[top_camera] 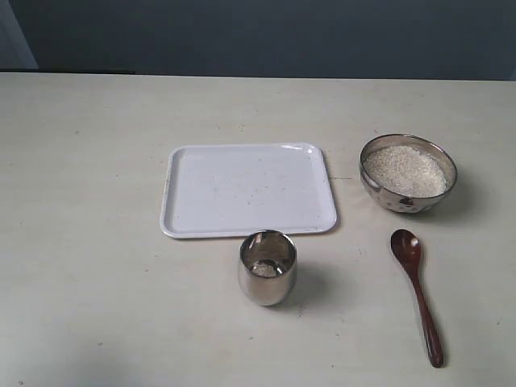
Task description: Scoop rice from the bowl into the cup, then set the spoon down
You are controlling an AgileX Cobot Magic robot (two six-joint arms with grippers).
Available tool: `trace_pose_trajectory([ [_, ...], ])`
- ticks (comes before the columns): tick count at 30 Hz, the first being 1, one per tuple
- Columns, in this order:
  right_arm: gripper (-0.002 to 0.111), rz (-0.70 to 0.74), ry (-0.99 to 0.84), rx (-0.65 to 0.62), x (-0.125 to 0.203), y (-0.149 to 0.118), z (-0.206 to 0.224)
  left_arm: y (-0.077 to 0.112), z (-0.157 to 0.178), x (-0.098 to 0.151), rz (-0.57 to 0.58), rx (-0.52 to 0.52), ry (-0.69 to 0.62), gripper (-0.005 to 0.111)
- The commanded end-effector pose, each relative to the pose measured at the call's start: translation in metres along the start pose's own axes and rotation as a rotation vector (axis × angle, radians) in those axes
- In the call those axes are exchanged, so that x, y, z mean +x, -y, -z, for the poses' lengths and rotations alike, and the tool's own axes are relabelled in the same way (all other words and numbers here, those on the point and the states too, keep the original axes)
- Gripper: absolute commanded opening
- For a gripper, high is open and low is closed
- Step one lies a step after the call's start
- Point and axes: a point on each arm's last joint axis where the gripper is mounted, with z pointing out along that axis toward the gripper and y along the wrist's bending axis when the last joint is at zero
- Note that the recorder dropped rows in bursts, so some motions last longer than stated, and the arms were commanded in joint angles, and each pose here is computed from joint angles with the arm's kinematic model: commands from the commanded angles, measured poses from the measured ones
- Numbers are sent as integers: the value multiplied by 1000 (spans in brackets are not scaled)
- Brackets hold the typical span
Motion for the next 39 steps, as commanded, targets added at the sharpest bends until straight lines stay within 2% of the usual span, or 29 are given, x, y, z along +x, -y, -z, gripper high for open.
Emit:
trace_pose_trajectory([
  [1, 0, 6, 19, 6, -1, 1, 0, 0, 1, -1, 2, -5, 9, 0],
  [13, 0, -19, 46, 9, -4, 1, 0, 0, 1, -1, 2, -5, 9, 0],
  [15, 0, -228, 58, -5, -5, 0, 0, 0, 1, -1, 2, -5, 9, 0],
  [17, 0, -531, 106, -13, -9, 1, 1, 0, 1, -1, 2, -5, 9, 0],
  [19, 0, -725, 146, -9, -12, 4, 1, 0, 1, -1, 2, -5, 9, 0],
  [20, 0, -787, 162, -4, -13, 5, 1, 0, 1, -1, 2, -5, 9, 0],
  [24, 0, -844, 172, -2, -13, 6, 1, 0, 1, -1, 2, -5, 9, 0],
  [27, 0, -928, 111, -37, -10, 1, 1, 0, 1, -1, 2, -5, 9, 0],
  [30, -1, -925, -10, -98, -3, -8, 1, 0, 1, -1, 2, -5, 9, 0],
  [32, -1, -870, -95, -146, 2, -15, 2, 0, 1, -1, 2, -5, 9, 0],
  [35, -1, -647, -128, -260, -13, -29, 8, 0, 1, -1, 2, -5, 9, 0],
  [37, -1, -456, -105, -343, -33, -40, 16, 0, 1, -1, 2, -5, 9, 0],
  [39, -1, -326, -117, -384, -53, -49, 22, 0, 1, -1, 2, -5, 9, 0],
])
